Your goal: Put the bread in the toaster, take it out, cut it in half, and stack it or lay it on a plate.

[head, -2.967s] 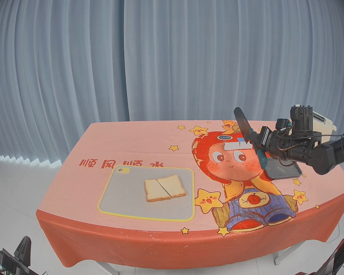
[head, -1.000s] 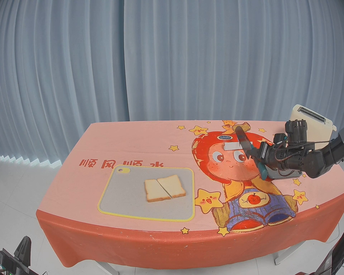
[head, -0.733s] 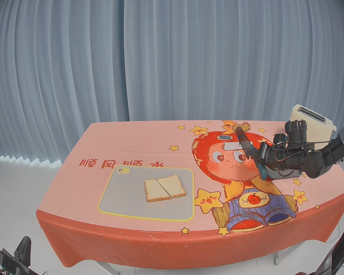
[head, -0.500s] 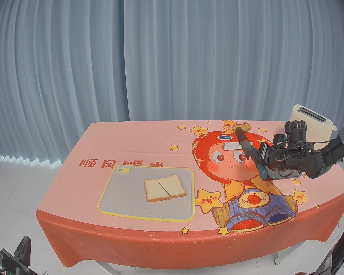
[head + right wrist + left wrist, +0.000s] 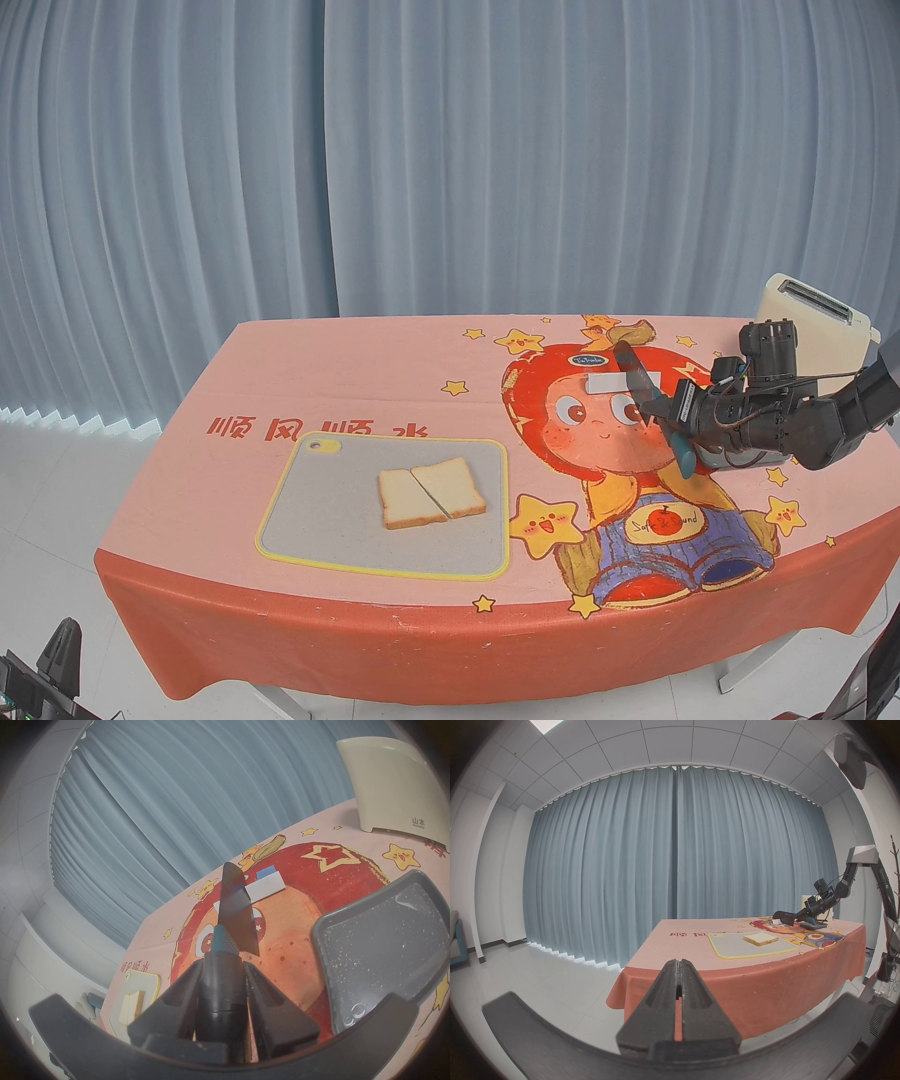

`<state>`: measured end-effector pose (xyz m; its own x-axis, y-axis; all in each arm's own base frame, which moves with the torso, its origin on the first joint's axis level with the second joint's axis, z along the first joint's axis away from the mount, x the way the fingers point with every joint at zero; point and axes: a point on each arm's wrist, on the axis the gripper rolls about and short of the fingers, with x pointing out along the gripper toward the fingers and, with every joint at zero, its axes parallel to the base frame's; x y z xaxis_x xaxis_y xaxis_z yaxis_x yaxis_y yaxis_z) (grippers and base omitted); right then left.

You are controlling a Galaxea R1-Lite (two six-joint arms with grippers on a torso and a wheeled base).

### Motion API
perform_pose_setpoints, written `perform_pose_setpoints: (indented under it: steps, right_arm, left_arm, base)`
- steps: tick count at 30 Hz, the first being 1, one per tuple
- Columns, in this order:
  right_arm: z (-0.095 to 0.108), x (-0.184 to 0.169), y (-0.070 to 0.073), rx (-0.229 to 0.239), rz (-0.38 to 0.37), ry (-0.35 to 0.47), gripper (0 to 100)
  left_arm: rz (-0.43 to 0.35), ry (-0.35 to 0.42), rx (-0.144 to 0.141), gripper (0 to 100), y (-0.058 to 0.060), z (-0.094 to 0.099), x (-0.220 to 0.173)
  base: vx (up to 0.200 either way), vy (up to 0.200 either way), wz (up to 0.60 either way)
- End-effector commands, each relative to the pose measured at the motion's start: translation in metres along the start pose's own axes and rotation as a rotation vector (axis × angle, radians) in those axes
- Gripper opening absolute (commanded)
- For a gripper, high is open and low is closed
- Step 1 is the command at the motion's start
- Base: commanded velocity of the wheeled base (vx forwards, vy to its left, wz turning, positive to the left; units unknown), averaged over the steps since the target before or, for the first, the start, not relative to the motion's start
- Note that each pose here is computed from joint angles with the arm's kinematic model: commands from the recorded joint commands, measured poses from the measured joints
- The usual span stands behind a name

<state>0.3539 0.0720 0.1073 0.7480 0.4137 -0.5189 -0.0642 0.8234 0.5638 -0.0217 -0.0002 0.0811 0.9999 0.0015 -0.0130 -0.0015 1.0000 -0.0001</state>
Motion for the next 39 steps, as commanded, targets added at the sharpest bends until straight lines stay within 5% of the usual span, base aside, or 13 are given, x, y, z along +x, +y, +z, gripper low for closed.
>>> perform_pose_setpoints:
  steps: [1, 19, 20, 39]
  right_arm:
    - [-0.0002, 0.0024, -0.0018, 0.002, -0.010, -0.001, 0]
    - [-0.0014, 0.0033, -0.0023, 0.003, -0.013, -0.006, 0]
    - [-0.0012, 0.0028, -0.0020, 0.003, -0.012, -0.007, 100]
    - [0.0017, -0.0002, 0.0000, 0.000, -0.008, -0.022, 100]
  left_arm:
    - [0.002, 0.019, 0.000, 0, 0.0000, -0.0049, 0.0014]
    - [0.000, 0.019, 0.000, 0, 0.0000, -0.0049, 0.0014]
    - [0.000, 0.019, 0.000, 0, 0.0000, -0.0049, 0.0014]
    - [0.000, 0.019, 0.000, 0, 0.0000, -0.0049, 0.0014]
  base:
    - [0.000, 0.000, 0.00]
    - [0.000, 0.000, 0.00]
    - [0.000, 0.000, 0.00]
    - [0.000, 0.000, 0.00]
